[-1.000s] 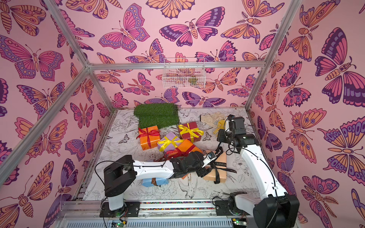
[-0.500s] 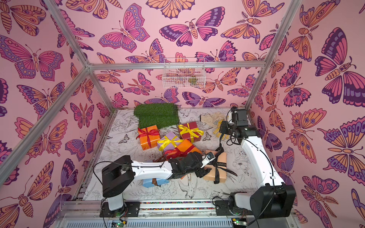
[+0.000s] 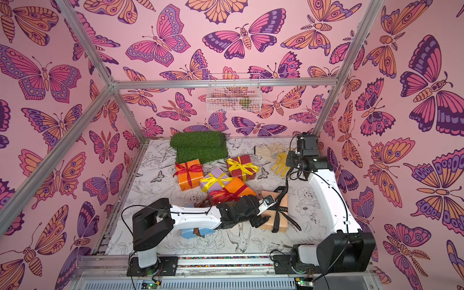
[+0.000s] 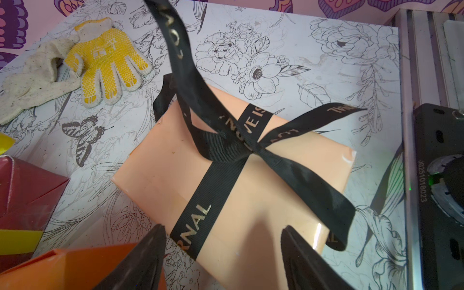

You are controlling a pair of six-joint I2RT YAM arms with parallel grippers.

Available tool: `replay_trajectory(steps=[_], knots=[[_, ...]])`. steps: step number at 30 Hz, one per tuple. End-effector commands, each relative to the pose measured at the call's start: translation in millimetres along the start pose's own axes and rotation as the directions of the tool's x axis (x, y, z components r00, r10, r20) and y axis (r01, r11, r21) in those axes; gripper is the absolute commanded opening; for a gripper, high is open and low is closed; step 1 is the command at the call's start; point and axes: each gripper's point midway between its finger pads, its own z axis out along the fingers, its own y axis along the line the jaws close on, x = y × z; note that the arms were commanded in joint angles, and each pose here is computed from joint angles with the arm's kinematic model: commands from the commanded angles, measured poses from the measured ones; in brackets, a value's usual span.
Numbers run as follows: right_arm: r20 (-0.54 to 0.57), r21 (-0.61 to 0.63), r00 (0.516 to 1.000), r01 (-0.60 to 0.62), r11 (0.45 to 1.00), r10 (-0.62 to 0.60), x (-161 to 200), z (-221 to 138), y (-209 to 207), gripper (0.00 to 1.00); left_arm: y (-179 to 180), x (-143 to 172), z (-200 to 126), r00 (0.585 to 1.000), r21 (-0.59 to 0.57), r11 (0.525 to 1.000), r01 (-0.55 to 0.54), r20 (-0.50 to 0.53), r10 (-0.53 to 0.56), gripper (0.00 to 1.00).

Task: Untie the ribbon bows on the gift boxes
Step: Untie the ribbon from the gift box.

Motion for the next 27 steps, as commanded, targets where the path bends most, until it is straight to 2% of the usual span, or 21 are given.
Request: replay_trajectory(steps=[1,4,9,10,13,14,16,19,21,24,27], knots=[[0.001,0.213,1.0,0.011,0.977,-0.011,11.6,-16.7,-47.4,0.0,0.1,44.9,12.6,0.991,-0.006,1.0,0.014,-0.132,-0.015,0.74],[-0.027,0.252,1.0,0.011,0.968,-0.004,26.2,-19.8,-56.6,0.05,-0.2,45.0,13.9,0.991,-0.005,1.0,0.016,-0.133,-0.016,0.74],[-0.05,0.252,0.999,0.01,0.968,0.003,38.7,-22.5,-59.2,0.06,0.1,44.9,14.6,0.991,-0.008,1.0,0.017,-0.133,-0.017,0.74],[-0.054,0.245,0.999,0.008,0.969,0.006,40.0,-23.1,-58.3,0.1,0.4,45.0,14.7,0.991,-0.009,1.0,0.016,-0.133,-0.017,0.74],[-0.081,0.204,0.997,0.0,0.979,0.017,47.6,-23.0,-52.1,0.38,1.9,44.7,14.2,0.991,-0.017,1.0,0.011,-0.133,-0.014,0.74],[-0.1,0.175,0.995,0.002,0.985,0.016,52.5,-23.0,-47.7,0.43,2.4,44.1,13.9,0.991,-0.019,1.0,0.009,-0.132,-0.011,0.74],[-0.135,0.114,0.991,-0.008,0.993,0.024,62.5,-23.7,-38.1,0.48,3.5,42.9,13.2,0.992,-0.025,1.0,0.005,-0.129,-0.008,0.74],[-0.195,-0.043,0.98,-0.045,0.998,0.036,78.9,-28.6,-11.5,0.49,4.7,41.0,12.0,0.992,-0.03,1.0,0.001,-0.125,-0.005,0.74],[-0.221,-0.152,0.975,-0.056,0.987,0.021,88.8,-35.2,9.1,0.45,5.5,41.0,11.5,0.992,-0.034,0.999,-0.001,-0.125,-0.003,0.74],[-0.264,-0.226,0.964,-0.046,0.973,-0.016,108.7,-40.0,27.2,0.37,5.9,41.1,11.1,0.992,-0.036,0.999,-0.003,-0.125,-0.002,0.74],[-0.356,-0.258,0.933,-0.045,0.965,-0.051,142.4,-33.5,36.2,0.34,6.7,41.1,11.1,0.992,-0.041,0.999,-0.004,-0.125,-0.001,0.74]])
